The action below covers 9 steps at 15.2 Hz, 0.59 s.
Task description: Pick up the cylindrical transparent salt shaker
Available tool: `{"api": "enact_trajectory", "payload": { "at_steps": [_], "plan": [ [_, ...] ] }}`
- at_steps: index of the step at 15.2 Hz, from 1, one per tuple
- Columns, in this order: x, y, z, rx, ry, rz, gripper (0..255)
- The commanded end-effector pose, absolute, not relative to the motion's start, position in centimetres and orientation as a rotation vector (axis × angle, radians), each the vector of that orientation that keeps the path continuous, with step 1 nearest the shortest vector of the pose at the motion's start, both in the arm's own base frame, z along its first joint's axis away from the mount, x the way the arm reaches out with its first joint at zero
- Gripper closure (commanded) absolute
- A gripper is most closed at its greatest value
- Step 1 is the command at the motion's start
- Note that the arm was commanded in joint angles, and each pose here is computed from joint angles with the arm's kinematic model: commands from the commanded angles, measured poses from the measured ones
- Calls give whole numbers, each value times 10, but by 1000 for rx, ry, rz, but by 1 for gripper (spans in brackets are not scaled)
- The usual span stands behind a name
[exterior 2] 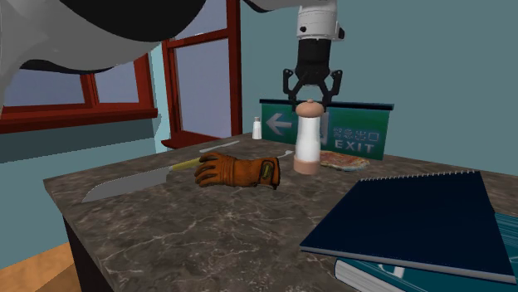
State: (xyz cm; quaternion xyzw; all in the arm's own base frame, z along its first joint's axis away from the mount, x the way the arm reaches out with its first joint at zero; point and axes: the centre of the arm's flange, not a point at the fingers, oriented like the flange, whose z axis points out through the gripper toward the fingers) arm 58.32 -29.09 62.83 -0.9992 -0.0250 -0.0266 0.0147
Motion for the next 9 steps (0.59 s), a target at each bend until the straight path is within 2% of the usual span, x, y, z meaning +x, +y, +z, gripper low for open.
{"api": "enact_trajectory", "payload": {
  "at_steps": [1,9],
  "plan": [
    [583,-290,639,-3110,-78,-82,255],
    [583,-290,672,-3110,-78,-82,255]
  ]
}}
